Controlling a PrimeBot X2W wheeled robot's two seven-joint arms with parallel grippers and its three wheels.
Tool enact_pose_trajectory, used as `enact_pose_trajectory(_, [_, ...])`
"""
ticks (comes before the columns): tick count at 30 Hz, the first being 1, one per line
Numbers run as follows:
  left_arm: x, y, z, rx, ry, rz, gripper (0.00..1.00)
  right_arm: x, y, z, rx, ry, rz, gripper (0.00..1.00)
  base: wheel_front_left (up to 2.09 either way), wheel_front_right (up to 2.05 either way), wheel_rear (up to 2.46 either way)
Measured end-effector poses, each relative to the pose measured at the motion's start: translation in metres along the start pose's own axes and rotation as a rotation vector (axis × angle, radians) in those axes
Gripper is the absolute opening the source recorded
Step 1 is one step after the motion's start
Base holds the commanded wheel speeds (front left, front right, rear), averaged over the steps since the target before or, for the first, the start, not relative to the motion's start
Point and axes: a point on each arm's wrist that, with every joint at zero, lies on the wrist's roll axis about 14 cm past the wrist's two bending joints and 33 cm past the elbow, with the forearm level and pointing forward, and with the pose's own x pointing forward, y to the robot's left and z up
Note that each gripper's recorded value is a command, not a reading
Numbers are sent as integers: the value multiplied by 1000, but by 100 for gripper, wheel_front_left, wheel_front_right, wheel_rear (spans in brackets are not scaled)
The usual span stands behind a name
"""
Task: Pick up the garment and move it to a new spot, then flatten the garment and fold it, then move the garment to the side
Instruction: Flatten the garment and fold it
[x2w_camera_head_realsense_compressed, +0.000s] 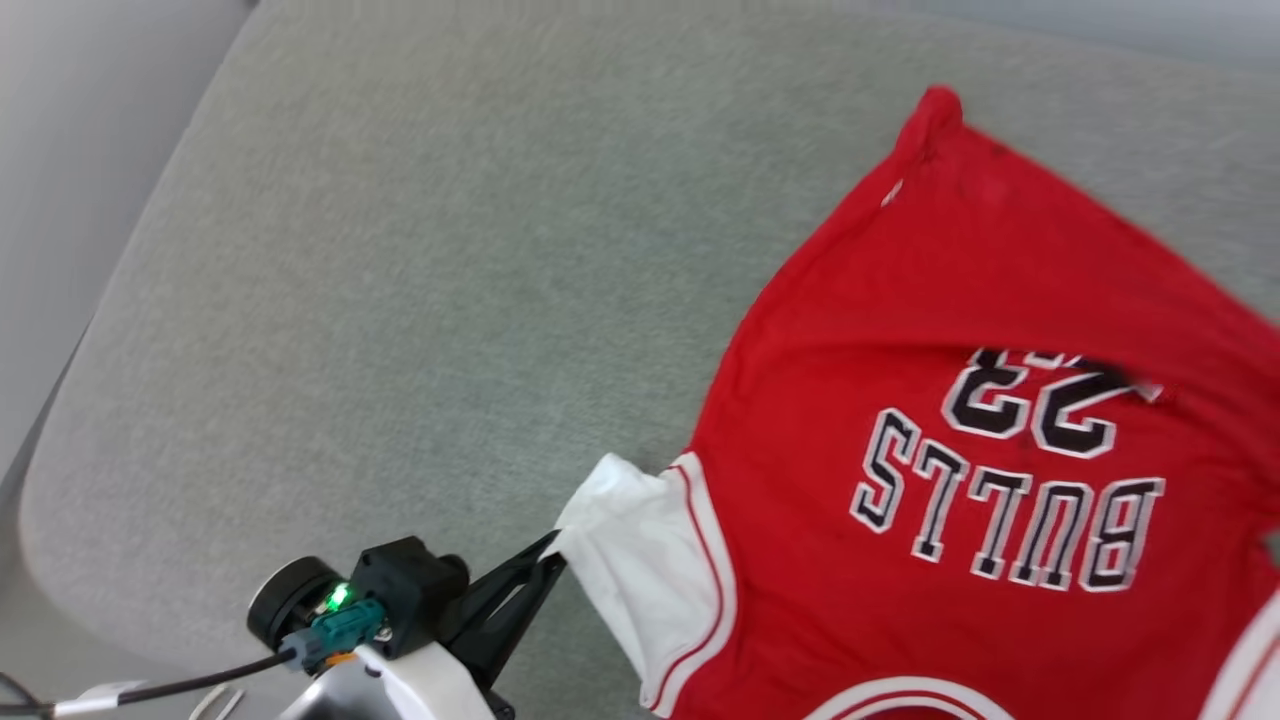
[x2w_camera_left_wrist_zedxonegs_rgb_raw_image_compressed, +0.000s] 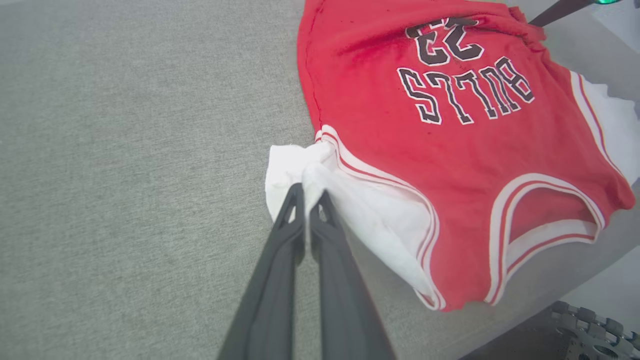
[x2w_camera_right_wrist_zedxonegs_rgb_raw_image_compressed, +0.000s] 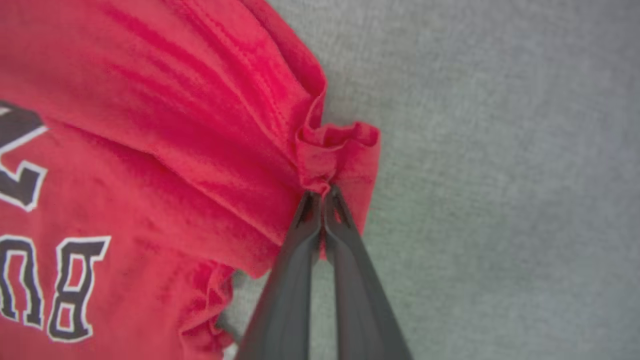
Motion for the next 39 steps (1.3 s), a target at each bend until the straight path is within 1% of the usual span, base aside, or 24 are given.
enact_pose_trajectory(6, [0, -9, -1, -3, -19, -32, 0, -37, -6, -62, 61, -6, 3, 0, 0, 0, 0])
enact_pose_trajectory(9, [0, -13, -1, 14, -27, -48, 0, -57, -9, -90, 93, -20, -4, 0, 0, 0, 0])
enact_pose_trajectory(15, [3, -30, 3, 6, -52, -97, 0, -91, -16, -138, 178, -62, -29, 0, 0, 0, 0])
enact_pose_trajectory(18, [2, -37, 5, 14, -64, -117, 0, -101, -16, -162, 222, -65, -39, 0, 0, 0, 0])
enact_pose_trajectory(21, [0, -41, 5, 16, -72, -129, 0, -104, -8, -183, 249, -57, -31, 0, 0, 0, 0])
enact_pose_trajectory(25, [-2, -46, 9, 18, -87, -139, 0, -105, -1, -199, 268, -54, -24, 0, 0, 0, 0])
enact_pose_trajectory(26, [-2, -46, 9, 18, -88, -140, 0, -105, 0, -197, 271, -71, -24, 5, 0, 0, 0])
enact_pose_trajectory(27, [-2, -46, 9, 17, -88, -141, 0, -105, 0, -194, 274, -85, -22, 64, 0, 0, 0])
enact_pose_trajectory(28, [-2, -46, 9, 17, -88, -141, 0, -105, 0, -194, 274, -85, -22, 100, 0, 0, 0])
enact_pose_trajectory(30, [-4, -46, 9, 15, -90, -137, 0, -103, 3, -190, 265, -90, -13, 100, 0, 0, 0])
enact_pose_trajectory(32, [-5, -45, 9, 13, -90, -133, 0, -106, 3, -176, 244, -120, -7, 100, 0, 0, 0])
enact_pose_trajectory(35, [-6, -41, 10, 46, -88, -121, 0, -112, 6, -144, 199, -187, 16, 100, 0, 0, 0])
enact_pose_trajectory(37, [-5, -40, 13, 45, -91, -118, 0, -115, 11, -121, 171, -223, 39, 100, 0, 0, 0])
enact_pose_trajectory(39, [-4, -39, 17, 52, -99, -117, 0, -119, 16, -94, 113, -260, 49, 100, 0, 0, 0])
